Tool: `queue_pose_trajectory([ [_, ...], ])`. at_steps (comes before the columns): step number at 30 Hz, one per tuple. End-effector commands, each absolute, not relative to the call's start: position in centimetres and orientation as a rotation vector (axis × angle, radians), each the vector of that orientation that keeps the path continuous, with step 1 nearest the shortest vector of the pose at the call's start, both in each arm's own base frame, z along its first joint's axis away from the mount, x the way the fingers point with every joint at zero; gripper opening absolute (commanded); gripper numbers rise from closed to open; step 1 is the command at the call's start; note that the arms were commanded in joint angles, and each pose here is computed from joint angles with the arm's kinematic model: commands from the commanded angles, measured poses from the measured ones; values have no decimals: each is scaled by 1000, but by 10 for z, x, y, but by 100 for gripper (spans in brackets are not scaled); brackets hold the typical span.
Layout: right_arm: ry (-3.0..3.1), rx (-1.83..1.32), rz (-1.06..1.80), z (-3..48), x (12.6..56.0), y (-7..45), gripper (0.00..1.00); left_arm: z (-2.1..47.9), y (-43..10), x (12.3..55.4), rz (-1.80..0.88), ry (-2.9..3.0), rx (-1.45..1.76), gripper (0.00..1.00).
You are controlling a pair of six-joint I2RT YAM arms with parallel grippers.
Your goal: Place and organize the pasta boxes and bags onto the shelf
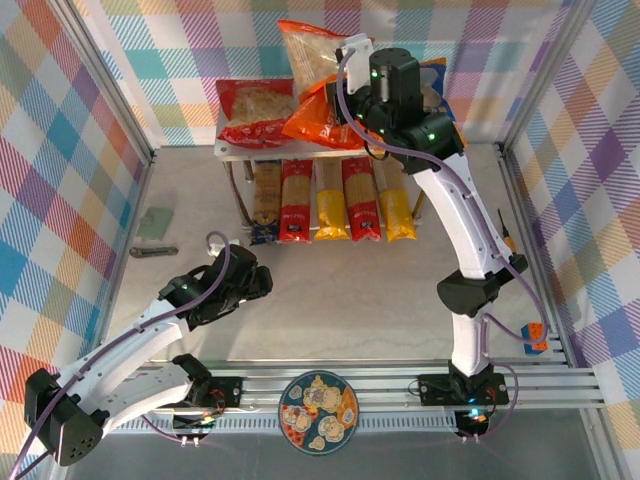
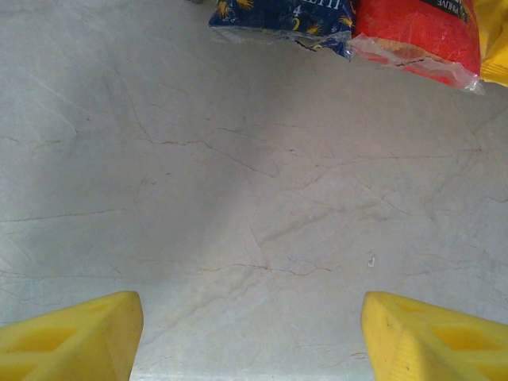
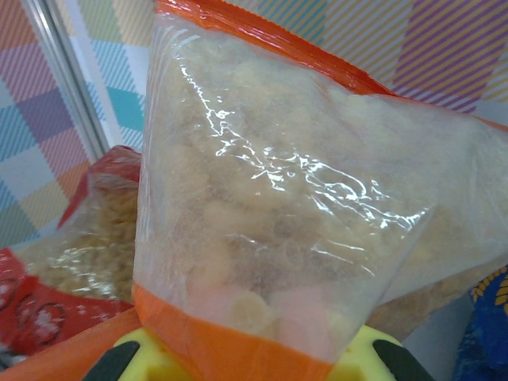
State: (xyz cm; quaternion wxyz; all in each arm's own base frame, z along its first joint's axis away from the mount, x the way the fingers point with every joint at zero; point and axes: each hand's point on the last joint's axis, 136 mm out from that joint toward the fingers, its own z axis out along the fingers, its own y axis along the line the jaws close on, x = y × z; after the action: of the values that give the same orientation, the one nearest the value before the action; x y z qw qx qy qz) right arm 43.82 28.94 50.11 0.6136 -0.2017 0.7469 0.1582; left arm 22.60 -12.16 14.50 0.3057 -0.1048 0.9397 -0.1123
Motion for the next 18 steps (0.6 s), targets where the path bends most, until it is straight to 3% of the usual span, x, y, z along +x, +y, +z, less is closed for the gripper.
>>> queue_pose_trajectory([
  [1,1458,-359,359,583,432,269,0,151,-116,226,-277,2475,-278,73],
  [18,1609,-413,197,518,472,275,0,148,-114,226,-275,2481,-283,73],
])
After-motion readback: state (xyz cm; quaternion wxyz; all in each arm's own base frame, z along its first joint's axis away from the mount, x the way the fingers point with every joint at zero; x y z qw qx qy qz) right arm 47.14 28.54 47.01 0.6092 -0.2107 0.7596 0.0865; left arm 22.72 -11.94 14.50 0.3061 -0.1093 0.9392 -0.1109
